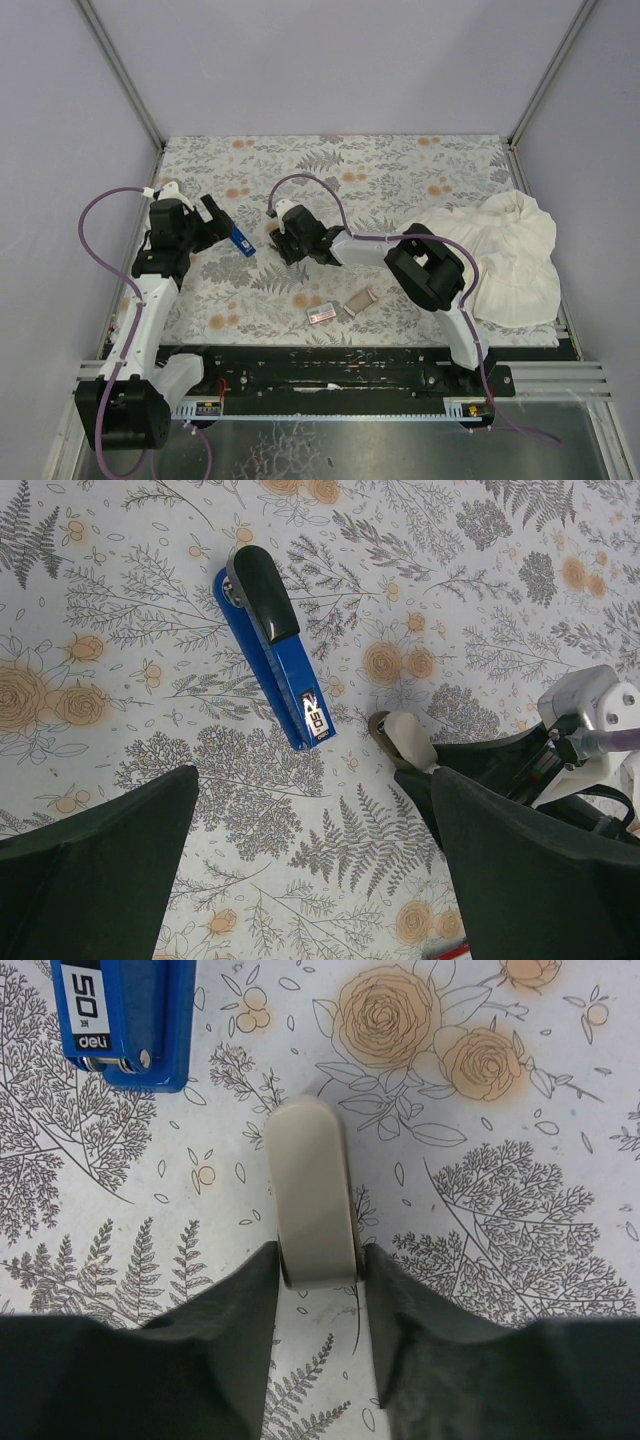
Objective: Load the staples into the stapler
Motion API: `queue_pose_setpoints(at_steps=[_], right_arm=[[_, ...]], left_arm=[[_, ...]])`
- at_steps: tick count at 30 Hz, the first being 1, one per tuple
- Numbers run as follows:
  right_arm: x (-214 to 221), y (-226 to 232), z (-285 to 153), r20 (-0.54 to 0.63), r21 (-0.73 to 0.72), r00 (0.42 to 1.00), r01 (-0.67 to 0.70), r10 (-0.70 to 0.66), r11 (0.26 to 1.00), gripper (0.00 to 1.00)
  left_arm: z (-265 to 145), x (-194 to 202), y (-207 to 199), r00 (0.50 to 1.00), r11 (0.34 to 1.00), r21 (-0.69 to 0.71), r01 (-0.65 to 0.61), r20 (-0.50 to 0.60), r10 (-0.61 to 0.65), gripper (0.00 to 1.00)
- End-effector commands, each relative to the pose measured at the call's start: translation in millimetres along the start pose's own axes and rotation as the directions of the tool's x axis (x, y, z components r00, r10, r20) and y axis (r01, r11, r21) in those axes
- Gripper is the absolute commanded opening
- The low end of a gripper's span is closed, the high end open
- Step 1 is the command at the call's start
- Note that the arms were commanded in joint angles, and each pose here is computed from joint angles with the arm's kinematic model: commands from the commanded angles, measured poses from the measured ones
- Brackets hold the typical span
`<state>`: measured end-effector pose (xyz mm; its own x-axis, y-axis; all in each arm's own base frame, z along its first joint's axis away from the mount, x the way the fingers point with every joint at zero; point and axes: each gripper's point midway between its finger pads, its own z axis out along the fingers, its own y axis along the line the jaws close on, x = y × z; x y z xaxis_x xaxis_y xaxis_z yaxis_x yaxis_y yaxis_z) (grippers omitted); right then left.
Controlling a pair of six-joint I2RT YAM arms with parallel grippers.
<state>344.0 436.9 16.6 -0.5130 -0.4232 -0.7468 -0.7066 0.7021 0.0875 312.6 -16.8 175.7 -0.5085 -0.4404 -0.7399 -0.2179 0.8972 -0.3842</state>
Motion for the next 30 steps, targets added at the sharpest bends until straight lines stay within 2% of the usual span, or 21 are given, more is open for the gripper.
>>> queue_pose_setpoints(at_steps=[1, 2, 4, 10, 15, 19, 22, 24, 27, 30], right_arm=[[-12.4, -1.0, -10.9, 0.044, 0.029, 0.999, 0.007, -0.008, 1.0, 0.7], [-16.5, -1.5, -14.7, 0.058, 0.03, 0.998, 0.008, -0.01, 1.0, 0.75], [-23.6, -3.2, -22.2, 0.077, 0.037, 0.997, 0.014, -0.016, 0.999, 0.8], [-49.4, -30.7, -76.6, 0.124, 0.097, 0.992, -0.025, 0.013, 0.995, 0.83], [-25.6, -104.4, -137.9, 0.135, 0.112, 0.962, -0.251, 0.236, 0.961, 0.83], [19.9, -179.8, -197.6, 0.195, 0.206, 0.899, -0.429, 0.393, 0.879, 0.84], [58.8, -234.7, -248.3, 0.283, 0.305, 0.839, -0.538, 0.465, 0.786, 0.85], [72.6, -258.5, -278.0, 0.36, 0.349, 0.807, -0.582, 0.469, 0.734, 0.85], [83.2, -282.1, -313.5, 0.494, 0.409, 0.767, -0.62, 0.409, 0.669, 0.86], [89.6, -294.0, -337.7, 0.612, 0.475, 0.736, -0.634, 0.289, 0.61, 0.86]], left_arm=[[2.6, -6.2, -0.8, 1.0, 1.0, 0.008, -0.01, 0.027, 0.01, 1.0], [2.0, -7.2, -1.2, 1.0, 1.0, 0.008, -0.009, 0.03, 0.009, 1.0], [0.8, -9.0, -2.9, 0.999, 1.0, 0.009, 0.016, 0.036, -0.017, 1.0], [0.4, -22.6, -35.5, 0.989, 0.979, 0.154, 0.134, 0.044, -0.143, 1.0], [26.1, -22.2, -44.0, 0.964, 0.943, 0.233, 0.238, 0.064, -0.259, 1.0], [51.7, -27.4, -47.3, 0.933, 0.905, 0.288, 0.312, 0.084, -0.349, 1.0], [72.6, -29.1, -18.5, 0.919, 0.921, 0.201, 0.335, 0.146, -0.366, 1.0], [75.3, -35.7, 6.2, 0.895, 0.922, 0.164, 0.351, 0.229, -0.382, 1.0], [64.4, -42.6, 57.4, 0.852, 0.931, 0.011, 0.364, 0.401, -0.337, 1.0], [47.4, -44.0, 91.8, 0.825, 0.942, -0.13, 0.31, 0.529, -0.198, 1.0]])
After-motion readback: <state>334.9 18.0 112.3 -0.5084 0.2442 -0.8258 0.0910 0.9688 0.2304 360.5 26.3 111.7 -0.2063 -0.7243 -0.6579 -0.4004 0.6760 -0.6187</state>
